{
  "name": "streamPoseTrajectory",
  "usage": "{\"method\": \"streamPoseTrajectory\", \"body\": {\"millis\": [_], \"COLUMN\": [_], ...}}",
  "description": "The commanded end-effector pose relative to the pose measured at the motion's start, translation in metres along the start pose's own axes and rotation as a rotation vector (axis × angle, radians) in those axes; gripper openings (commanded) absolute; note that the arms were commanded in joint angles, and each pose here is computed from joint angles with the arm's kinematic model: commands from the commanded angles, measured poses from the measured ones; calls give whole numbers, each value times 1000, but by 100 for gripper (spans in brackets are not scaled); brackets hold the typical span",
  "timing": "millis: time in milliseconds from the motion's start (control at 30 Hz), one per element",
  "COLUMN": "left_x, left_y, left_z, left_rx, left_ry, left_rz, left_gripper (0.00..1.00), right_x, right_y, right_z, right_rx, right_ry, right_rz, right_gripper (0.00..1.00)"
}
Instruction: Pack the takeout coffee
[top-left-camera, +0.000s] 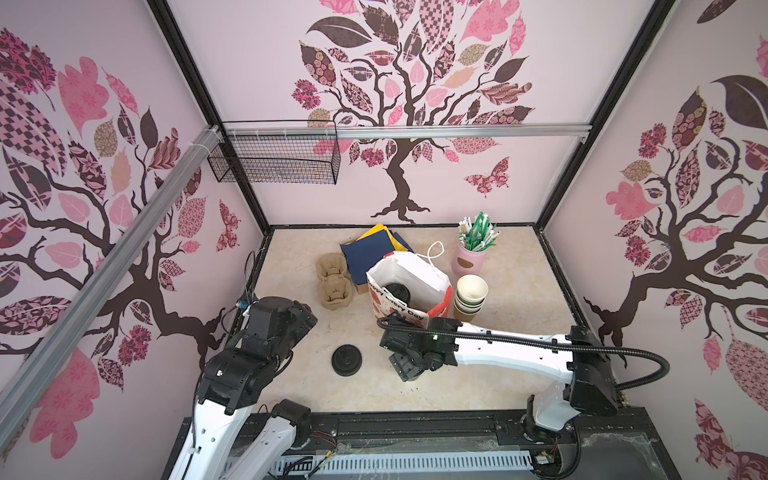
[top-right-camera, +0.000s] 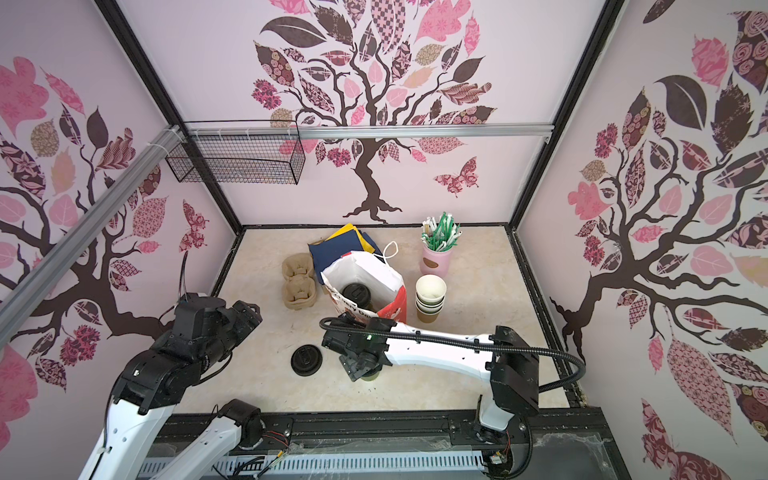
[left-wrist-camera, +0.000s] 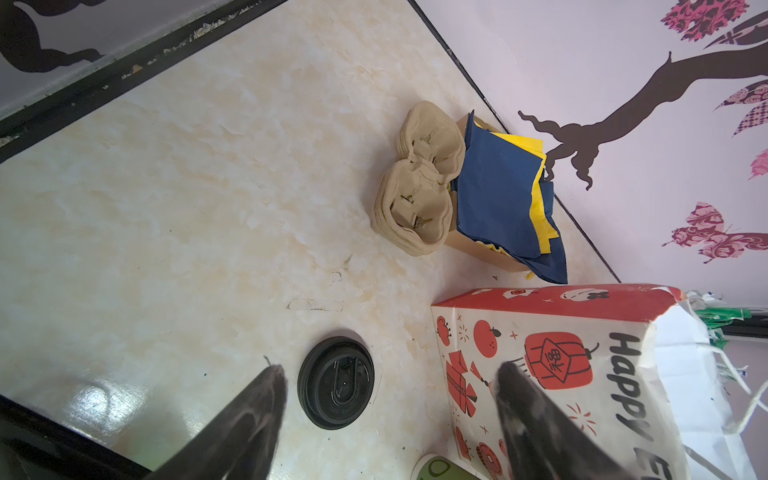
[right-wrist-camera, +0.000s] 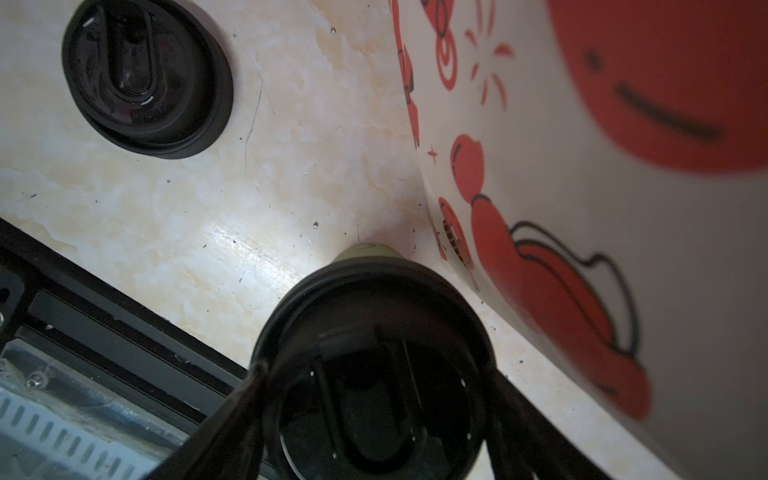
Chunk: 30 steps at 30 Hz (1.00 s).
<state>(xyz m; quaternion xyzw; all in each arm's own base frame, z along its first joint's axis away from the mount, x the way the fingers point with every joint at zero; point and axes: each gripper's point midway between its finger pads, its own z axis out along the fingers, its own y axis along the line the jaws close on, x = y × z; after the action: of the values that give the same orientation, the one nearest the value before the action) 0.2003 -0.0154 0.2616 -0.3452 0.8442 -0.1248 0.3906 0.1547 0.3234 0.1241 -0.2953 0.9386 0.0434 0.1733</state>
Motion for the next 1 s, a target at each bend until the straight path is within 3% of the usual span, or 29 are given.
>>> {"method": "streamPoseTrajectory", "body": {"millis": [0,433,967], "left_x": [-5,-4,3], "left_y": [-5,-11,-43], "left_z": [0,5,17], "left_rx": [16,24,123], "left_ry": [-20,-6,61], "left_rz": [7,21,84], "left_gripper": [82,82,82], "right_x": [28,37,67], "right_y": [-6,-17,-58], "right_z": [6,-33,-38], "right_rx": [13,-29,19], "right_ry": [113,101,77], "right_rz": [-40,-63,138], "right_gripper": [77,73,75]}}
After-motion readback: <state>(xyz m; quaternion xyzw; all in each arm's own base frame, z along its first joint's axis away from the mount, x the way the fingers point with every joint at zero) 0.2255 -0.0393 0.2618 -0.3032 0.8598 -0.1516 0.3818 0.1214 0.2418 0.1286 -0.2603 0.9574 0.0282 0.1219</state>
